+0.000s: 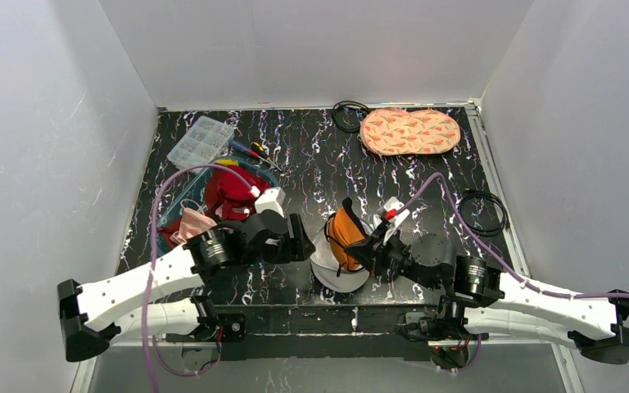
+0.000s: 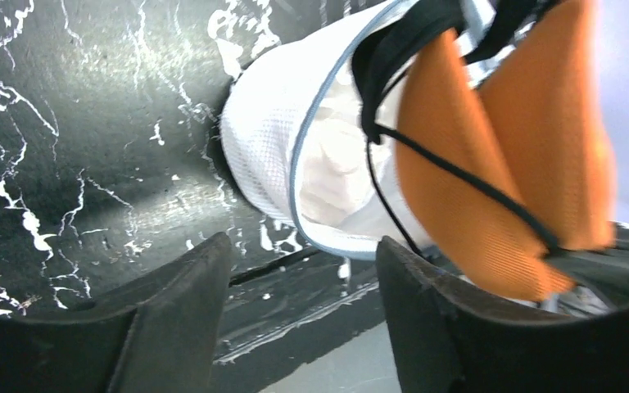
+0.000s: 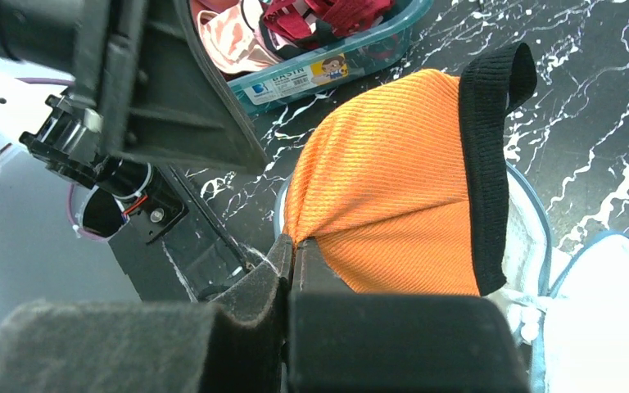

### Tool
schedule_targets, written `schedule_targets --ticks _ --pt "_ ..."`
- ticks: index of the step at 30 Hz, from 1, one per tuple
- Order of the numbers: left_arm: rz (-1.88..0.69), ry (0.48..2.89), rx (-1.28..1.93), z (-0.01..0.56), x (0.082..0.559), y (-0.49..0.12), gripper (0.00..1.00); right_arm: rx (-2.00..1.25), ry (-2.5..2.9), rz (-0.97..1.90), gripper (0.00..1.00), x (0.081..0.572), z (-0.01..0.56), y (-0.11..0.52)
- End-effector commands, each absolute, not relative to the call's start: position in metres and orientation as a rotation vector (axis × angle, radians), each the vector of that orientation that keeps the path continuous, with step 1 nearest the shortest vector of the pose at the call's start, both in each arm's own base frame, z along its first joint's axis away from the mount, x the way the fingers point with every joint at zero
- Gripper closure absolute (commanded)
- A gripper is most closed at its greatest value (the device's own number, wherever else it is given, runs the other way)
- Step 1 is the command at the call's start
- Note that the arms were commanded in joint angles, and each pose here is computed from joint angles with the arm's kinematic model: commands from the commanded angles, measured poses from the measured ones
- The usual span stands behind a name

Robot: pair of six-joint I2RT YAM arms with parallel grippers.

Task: Unzip the laundry bag and remove the bra
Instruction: Pick up the bra from the laundry bag.

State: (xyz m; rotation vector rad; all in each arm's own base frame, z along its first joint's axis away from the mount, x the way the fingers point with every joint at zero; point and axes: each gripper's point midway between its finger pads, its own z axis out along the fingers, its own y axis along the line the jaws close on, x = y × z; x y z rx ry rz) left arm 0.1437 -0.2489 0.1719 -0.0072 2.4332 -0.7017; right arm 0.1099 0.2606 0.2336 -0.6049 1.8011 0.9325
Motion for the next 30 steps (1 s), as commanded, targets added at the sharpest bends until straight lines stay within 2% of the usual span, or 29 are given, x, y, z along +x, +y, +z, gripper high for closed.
schedule_targets --ticks 1,9,15,23,27,30 --pt "-0.764 2.350 -0.035 0.217 0.142 -0.235 0.33 -0.649 1.680 0.974 0.99 0.107 0.275 0.260" --pt "-1.037 2.274 -0.011 0.263 0.136 -0.271 0.21 -0.700 1.647 1.007 0.99 0.100 0.278 0.266" --pt "-1.142 2.336 0.008 0.257 0.133 -0.308 0.16 -0.698 1.636 1.038 0.99 0.097 0.279 0.268" --pt "-1.217 2.338 -0.075 0.255 0.136 -0.323 0.07 -0.703 1.631 1.061 0.99 0.094 0.278 0.270" --pt "-1.220 2.352 -0.125 0.249 0.138 -0.325 0.07 -0.701 1.629 1.065 0.99 0.094 0.279 0.271" --pt "-1.194 2.378 -0.163 0.241 0.139 -0.324 0.13 -0.705 1.629 1.067 0.99 0.094 0.280 0.273"
